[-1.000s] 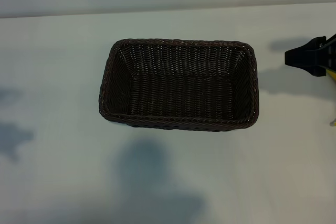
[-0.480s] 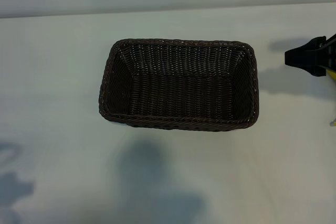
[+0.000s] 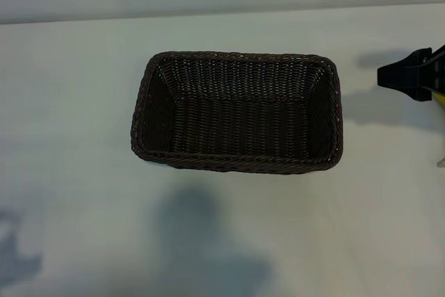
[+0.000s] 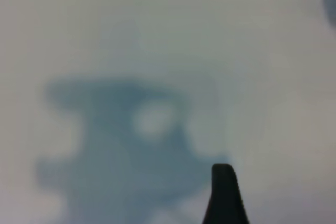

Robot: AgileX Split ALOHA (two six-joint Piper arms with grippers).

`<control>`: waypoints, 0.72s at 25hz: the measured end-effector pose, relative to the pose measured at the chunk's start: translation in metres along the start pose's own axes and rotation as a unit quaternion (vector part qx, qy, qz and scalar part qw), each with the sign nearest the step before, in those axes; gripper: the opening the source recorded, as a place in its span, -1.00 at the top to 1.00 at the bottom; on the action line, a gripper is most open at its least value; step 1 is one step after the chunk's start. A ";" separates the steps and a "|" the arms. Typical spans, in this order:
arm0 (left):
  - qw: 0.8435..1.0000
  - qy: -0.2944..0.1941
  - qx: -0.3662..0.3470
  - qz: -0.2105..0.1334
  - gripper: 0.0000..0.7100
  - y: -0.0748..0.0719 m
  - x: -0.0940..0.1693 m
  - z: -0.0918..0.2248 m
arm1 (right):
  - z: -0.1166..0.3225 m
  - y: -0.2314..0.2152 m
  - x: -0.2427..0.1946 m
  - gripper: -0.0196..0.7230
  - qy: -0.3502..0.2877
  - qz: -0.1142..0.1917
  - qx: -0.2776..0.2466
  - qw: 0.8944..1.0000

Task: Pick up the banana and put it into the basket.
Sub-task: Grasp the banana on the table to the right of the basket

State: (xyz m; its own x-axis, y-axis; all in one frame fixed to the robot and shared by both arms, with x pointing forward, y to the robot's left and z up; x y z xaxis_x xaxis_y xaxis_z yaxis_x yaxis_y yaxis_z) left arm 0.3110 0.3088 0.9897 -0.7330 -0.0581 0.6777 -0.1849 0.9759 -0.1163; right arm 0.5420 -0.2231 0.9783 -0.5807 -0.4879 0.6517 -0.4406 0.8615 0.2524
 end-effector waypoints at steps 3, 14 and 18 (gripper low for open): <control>0.999 -0.051 -0.004 0.015 -0.50 0.000 0.012 0.002 | 0.000 0.000 0.000 -0.63 0.000 0.000 0.000 1.000; 0.996 -0.081 -0.004 0.022 -0.49 0.000 0.019 0.004 | -0.004 -0.004 -0.001 -0.63 0.003 0.006 -0.018 1.000; 0.996 -0.081 -0.004 0.022 -0.49 0.000 0.019 0.004 | -0.015 -0.017 -0.007 -0.63 0.024 0.025 -0.019 0.999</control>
State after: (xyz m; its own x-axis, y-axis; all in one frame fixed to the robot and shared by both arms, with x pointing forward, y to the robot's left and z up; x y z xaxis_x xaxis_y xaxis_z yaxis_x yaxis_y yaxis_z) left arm 0.2947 0.3069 0.9995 -0.8361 -0.0476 0.5466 -0.1459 0.9797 -0.1378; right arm 0.5639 -0.2325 0.9803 -0.5682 -0.4369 0.6973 -0.3848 0.8901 0.2441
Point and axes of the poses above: a point on each arm's last joint axis where the gripper is mounted, x pointing back along that axis away from the gripper, y along the wrist's bending axis when the last joint is at zero, z = x × y, the point moved 8 cm from there along -x, pointing out along that axis toward the gripper, and after that the axes turned 10 degrees about x, right-handed, at the moved point
